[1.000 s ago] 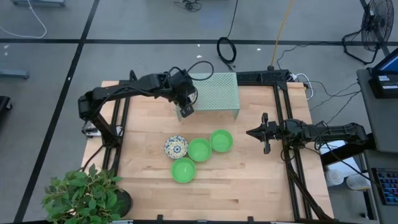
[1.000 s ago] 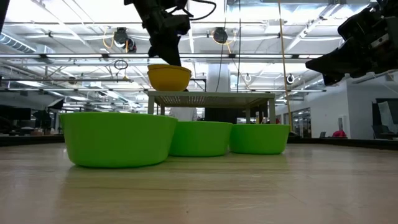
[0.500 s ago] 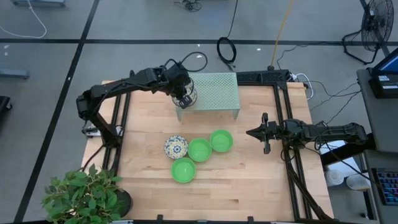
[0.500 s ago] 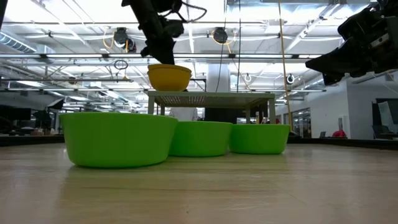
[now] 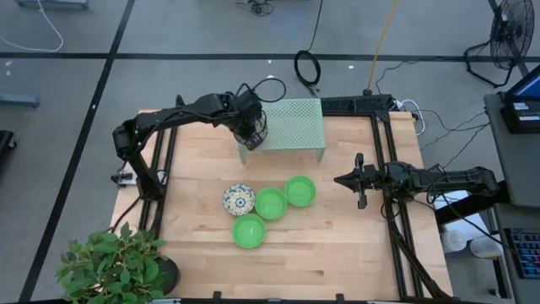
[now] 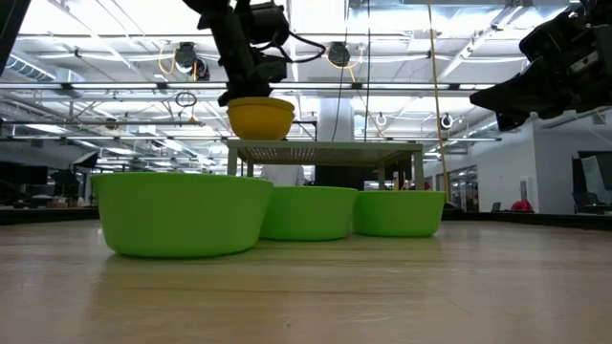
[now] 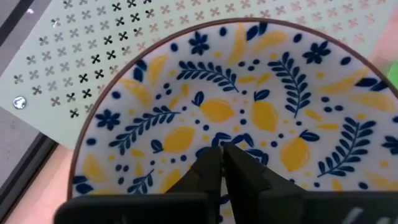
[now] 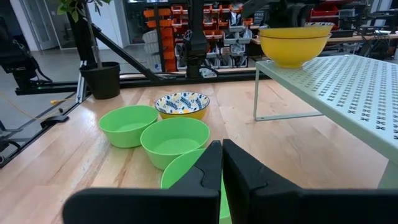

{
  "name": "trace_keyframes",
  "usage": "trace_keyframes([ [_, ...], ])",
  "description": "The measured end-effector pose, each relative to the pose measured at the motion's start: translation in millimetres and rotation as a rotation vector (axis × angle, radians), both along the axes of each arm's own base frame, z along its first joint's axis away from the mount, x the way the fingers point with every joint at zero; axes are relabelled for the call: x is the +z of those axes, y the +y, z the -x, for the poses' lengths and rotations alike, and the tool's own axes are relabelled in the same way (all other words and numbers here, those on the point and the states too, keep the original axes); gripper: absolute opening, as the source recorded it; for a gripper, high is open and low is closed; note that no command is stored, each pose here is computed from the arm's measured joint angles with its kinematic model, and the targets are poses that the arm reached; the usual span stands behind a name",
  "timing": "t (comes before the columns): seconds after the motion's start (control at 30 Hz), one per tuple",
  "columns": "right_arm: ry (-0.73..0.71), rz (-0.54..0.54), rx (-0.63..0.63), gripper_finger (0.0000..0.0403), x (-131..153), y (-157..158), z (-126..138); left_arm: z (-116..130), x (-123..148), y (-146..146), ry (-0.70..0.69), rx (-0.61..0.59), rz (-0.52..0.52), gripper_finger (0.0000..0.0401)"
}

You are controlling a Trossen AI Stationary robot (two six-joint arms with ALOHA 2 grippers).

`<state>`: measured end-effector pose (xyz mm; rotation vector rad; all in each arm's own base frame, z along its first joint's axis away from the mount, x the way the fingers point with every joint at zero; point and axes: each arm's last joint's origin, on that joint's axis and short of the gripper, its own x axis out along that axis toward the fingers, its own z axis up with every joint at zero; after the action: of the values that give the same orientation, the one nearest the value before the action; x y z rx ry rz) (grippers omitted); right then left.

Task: Pick & Place Mini bowls
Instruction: Stack the bottom white patterned bowl on top of the white patterned bowl on the shelf, then stack the white patterned bowl on top of the white patterned bowl on the shelf

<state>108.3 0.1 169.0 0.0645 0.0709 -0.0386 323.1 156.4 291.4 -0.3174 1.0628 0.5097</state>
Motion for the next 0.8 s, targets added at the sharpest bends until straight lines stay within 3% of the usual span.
trace_keyframes([
  [0.43, 0.000, 0.000, 0.000, 0.0000, 0, 0, 0, 17, 31, -10, -0.083, -0.009, -0.038, 0.0042],
  [0.63, 0.000, 0.000, 0.000, 0.0000, 0, 0, 0, 27, 53, -29, -0.146, -0.045, -0.062, 0.0042],
  [0.8, 0.000, 0.000, 0.000, 0.0000, 0, 0, 0, 32, 60, -54, -0.133, -0.091, -0.010, 0.0042],
])
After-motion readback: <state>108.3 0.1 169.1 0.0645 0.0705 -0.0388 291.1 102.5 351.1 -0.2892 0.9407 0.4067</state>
